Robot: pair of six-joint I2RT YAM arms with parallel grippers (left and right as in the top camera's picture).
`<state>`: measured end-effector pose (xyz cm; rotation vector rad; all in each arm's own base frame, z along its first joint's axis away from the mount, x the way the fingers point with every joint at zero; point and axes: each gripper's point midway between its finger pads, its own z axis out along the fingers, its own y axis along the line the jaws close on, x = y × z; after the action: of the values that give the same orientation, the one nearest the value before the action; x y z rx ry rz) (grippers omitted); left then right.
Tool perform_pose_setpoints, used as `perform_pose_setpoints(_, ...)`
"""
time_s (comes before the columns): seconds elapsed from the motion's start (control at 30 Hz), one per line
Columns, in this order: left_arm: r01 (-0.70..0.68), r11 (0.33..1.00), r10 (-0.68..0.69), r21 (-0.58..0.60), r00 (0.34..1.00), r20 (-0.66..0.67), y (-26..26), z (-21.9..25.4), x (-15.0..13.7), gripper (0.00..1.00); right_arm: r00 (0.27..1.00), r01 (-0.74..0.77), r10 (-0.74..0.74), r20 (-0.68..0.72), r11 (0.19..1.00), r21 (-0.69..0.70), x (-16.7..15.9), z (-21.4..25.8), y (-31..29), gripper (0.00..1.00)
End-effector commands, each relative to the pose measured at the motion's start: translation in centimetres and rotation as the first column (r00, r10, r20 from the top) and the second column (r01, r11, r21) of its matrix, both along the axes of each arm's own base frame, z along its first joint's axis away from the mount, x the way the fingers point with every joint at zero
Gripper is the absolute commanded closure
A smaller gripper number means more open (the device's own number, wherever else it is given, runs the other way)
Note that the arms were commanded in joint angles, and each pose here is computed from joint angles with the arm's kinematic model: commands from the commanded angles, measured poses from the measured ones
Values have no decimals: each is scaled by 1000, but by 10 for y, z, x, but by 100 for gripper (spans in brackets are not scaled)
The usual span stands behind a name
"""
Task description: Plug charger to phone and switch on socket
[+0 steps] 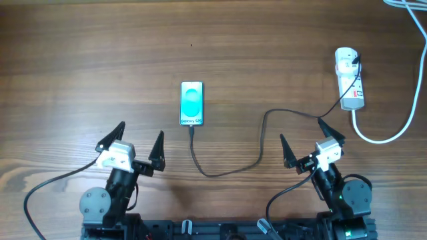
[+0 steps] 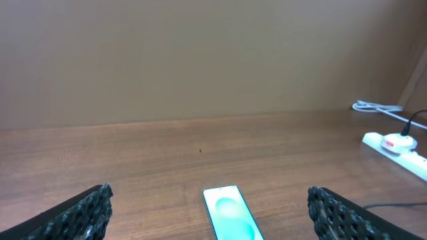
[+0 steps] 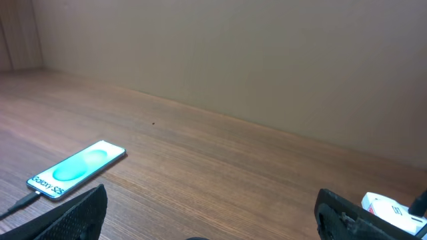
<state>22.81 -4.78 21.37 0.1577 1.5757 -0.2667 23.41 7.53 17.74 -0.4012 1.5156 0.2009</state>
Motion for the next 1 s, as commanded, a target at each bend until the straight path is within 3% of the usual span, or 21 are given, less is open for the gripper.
perform_pose_setpoints(0.0, -6, 1000, 5, 23, 1000, 2, 1, -7, 1, 0, 1000, 6, -6, 15, 1000, 1, 0, 3, -1, 0)
perform_pose_setpoints(0.53, -19, 1000, 20, 25, 998, -53, 3, -51, 12, 0, 1000, 6, -6, 15, 1000, 1, 0, 3, -1, 0)
perform_pose_setpoints(0.97, -21, 1000, 22, 18, 999, -47, 3, -51, 13, 0, 1000, 6, -6, 15, 1000, 1, 0, 3, -1, 0)
